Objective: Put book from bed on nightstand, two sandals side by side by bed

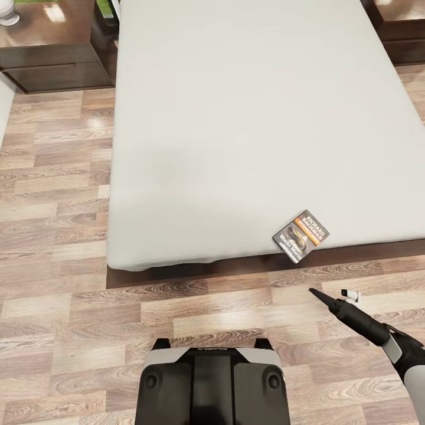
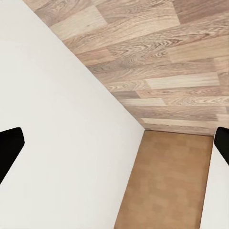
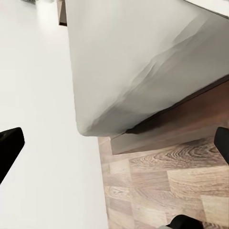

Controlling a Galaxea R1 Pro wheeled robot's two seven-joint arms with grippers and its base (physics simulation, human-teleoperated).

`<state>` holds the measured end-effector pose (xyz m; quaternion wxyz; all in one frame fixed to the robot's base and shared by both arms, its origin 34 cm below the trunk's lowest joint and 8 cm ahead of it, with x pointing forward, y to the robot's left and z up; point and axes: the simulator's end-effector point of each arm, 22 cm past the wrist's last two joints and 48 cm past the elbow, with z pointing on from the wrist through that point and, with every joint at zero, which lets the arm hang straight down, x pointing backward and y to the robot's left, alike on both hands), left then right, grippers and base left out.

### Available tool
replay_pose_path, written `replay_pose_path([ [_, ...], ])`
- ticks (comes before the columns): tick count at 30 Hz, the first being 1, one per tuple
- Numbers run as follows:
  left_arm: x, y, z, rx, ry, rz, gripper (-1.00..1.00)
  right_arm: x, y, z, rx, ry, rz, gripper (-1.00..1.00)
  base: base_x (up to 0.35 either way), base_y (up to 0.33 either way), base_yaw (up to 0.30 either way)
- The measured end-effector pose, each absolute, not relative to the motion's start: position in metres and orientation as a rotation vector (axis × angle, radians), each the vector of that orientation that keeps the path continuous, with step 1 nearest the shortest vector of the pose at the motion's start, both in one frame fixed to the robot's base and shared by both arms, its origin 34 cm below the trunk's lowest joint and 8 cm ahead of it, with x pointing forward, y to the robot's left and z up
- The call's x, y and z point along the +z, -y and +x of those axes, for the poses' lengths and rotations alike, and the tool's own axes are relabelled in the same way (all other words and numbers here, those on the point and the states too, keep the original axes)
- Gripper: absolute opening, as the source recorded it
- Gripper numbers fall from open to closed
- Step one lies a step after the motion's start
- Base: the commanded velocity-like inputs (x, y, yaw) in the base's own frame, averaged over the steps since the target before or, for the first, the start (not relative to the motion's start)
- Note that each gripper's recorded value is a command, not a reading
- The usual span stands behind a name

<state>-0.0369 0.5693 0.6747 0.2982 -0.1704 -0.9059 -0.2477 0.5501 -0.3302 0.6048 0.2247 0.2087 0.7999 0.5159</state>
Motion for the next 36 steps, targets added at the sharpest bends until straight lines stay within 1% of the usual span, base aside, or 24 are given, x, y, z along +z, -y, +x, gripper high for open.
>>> replay_pose_path([
  [17, 0.680, -0.578, -0.035, -0.731, 2.399, -0.419, 1.00, 0.605, 0.331, 0.552, 1.424, -2.201, 0.586, 1.00, 0.000, 0.000, 0.000],
  [23, 0.688, -0.591, -0.028, -0.837, 2.380, -0.412, 1.00, 0.605, 0.330, 0.551, 1.427, -2.201, 0.588, 1.00, 0.000, 0.000, 0.000],
  [29, 0.708, -0.615, -0.016, -1.038, 2.328, -0.405, 1.00, 0.605, 0.330, 0.551, 1.427, -2.202, 0.589, 1.00, 0.000, 0.000, 0.000],
  [36, 0.727, -0.631, -0.008, -1.193, 2.272, -0.392, 1.00, 0.605, 0.329, 0.551, 1.428, -2.202, 0.588, 1.00, 0.000, 0.000, 0.000],
])
